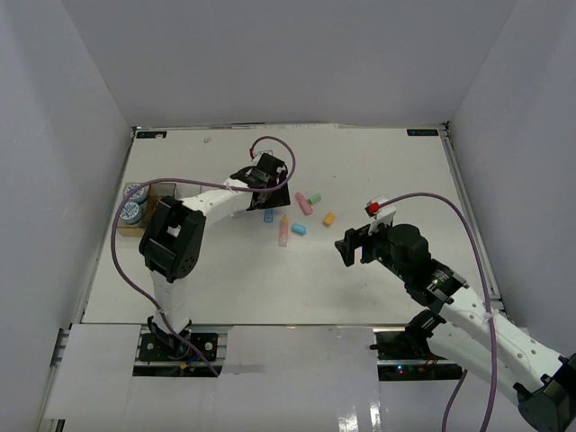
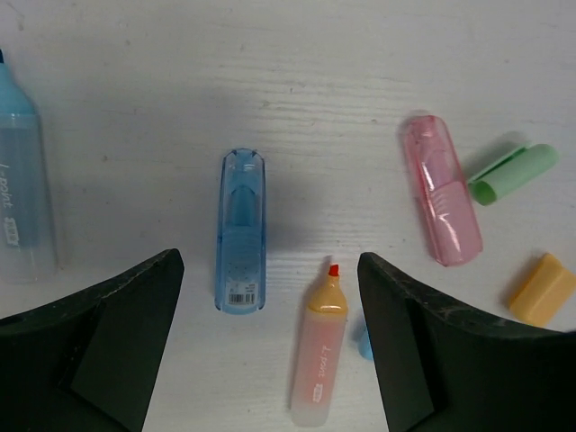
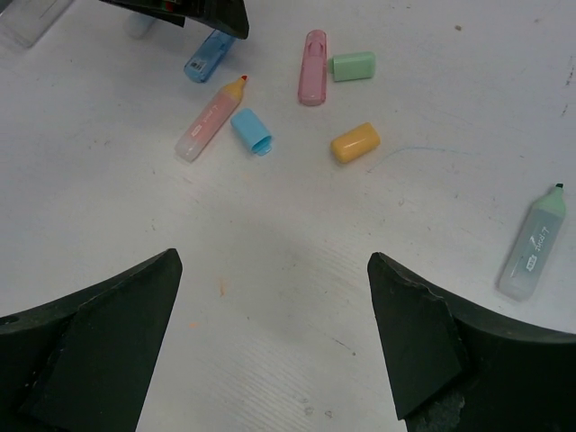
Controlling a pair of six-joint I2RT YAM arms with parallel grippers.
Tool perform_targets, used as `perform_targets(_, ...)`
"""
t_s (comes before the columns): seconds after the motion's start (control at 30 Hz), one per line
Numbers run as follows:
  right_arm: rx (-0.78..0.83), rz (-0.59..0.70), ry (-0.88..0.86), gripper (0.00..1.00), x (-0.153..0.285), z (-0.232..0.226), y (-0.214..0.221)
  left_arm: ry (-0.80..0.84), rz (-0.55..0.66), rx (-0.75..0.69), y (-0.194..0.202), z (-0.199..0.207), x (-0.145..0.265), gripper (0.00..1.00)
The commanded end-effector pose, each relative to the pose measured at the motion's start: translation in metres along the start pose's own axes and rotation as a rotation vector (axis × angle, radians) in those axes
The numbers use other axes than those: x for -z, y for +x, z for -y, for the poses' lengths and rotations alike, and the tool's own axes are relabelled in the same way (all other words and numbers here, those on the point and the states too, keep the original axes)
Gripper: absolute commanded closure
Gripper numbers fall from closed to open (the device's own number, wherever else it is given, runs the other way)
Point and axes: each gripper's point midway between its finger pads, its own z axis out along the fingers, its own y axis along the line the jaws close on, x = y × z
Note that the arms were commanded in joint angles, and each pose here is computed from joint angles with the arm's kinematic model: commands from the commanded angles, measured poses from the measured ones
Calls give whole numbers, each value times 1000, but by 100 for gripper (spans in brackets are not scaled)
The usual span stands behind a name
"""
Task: Sort the stationery into containers
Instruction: Pick up the pen from the center of the board, then place the pen in the storage box.
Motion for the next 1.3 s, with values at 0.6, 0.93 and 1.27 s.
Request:
perform_targets(0.6,-34,19,12,10,15,3,4,-69,-48,17,27,-17,-29,56)
perform_targets(0.93,-27,22,4,10,16,2,4,-93,11,-22,3,-26,4,68)
perform_targets(1.27,-6,30,-13,10,16,0,2,-279,143,12,-65,-159,75,66)
